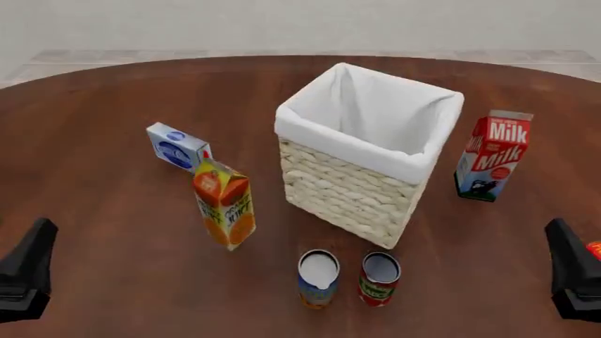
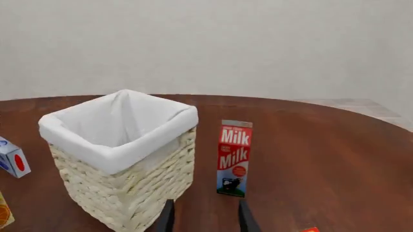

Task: Pick up the tomato sauce, and put it in the basket.

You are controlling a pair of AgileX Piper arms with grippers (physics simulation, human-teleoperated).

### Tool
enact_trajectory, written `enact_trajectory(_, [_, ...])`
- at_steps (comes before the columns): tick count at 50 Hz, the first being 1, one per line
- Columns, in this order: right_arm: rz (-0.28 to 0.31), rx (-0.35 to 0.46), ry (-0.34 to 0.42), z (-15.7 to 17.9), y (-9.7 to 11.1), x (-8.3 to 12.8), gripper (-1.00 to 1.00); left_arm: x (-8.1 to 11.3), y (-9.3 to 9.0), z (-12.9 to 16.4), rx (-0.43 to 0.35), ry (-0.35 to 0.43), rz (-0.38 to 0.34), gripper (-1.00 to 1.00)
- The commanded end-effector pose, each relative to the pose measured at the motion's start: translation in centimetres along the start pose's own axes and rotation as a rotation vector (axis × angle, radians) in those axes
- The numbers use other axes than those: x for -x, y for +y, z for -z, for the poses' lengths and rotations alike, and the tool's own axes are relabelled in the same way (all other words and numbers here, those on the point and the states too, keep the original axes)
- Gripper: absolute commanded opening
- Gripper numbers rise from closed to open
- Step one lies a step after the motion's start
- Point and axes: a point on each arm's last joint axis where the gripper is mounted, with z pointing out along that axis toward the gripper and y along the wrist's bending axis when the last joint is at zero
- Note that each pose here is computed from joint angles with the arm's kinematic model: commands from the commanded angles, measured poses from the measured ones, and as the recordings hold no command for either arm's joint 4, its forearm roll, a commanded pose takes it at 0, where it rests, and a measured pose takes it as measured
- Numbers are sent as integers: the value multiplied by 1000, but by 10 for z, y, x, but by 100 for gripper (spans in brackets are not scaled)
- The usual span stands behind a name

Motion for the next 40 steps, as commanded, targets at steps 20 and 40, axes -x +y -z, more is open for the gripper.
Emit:
enact_trajectory(20, [-3,3,-2,0,0,4,100,3,0,-2,5,5,0,100])
enact_trajectory(40, [-49,61,79,-10,4,43,100,6,1,-3,10,-1,-8,100])
